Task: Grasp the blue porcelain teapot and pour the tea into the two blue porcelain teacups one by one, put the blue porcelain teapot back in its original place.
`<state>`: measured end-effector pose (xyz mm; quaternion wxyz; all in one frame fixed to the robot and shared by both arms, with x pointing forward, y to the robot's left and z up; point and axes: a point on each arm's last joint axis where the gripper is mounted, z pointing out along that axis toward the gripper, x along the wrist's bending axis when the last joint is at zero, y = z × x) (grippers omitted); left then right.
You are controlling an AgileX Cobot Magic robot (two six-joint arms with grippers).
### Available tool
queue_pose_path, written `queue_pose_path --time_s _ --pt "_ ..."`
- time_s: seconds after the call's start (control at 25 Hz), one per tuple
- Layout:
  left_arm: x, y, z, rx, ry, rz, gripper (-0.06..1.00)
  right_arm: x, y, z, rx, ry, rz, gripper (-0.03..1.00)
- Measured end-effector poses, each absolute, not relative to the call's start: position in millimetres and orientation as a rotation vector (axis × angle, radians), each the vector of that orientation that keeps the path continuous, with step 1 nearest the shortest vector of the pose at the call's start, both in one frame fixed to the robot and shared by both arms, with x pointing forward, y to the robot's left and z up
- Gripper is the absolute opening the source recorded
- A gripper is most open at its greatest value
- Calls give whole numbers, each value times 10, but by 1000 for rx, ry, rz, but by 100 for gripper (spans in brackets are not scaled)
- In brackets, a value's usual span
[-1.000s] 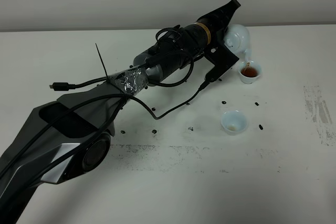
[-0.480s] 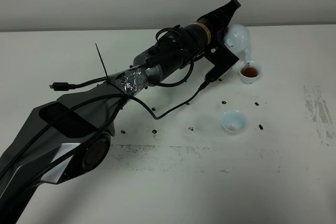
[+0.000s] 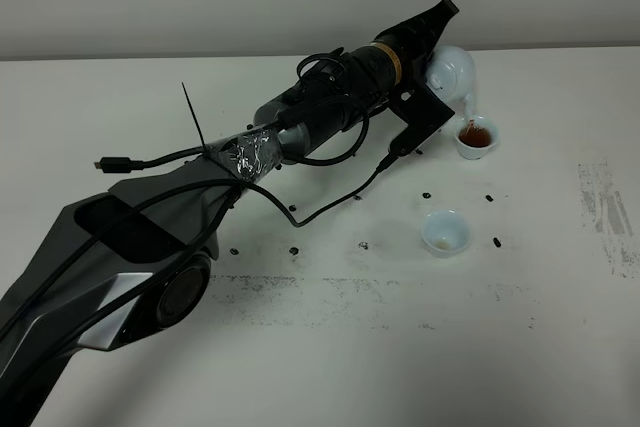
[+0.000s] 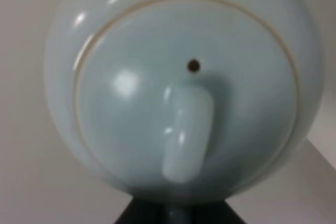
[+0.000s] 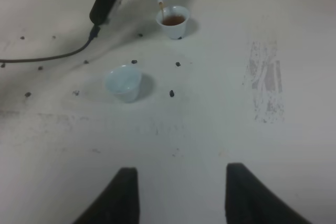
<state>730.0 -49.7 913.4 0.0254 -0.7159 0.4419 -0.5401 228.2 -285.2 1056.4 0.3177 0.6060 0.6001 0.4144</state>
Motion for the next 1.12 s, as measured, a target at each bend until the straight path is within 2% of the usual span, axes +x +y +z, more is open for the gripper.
queue_pose_path --time_s 1.12 --pt "7297 -500 9131 -2310 1291 -1696 9 2282 -2852 10564 1595 1579 1090 41"
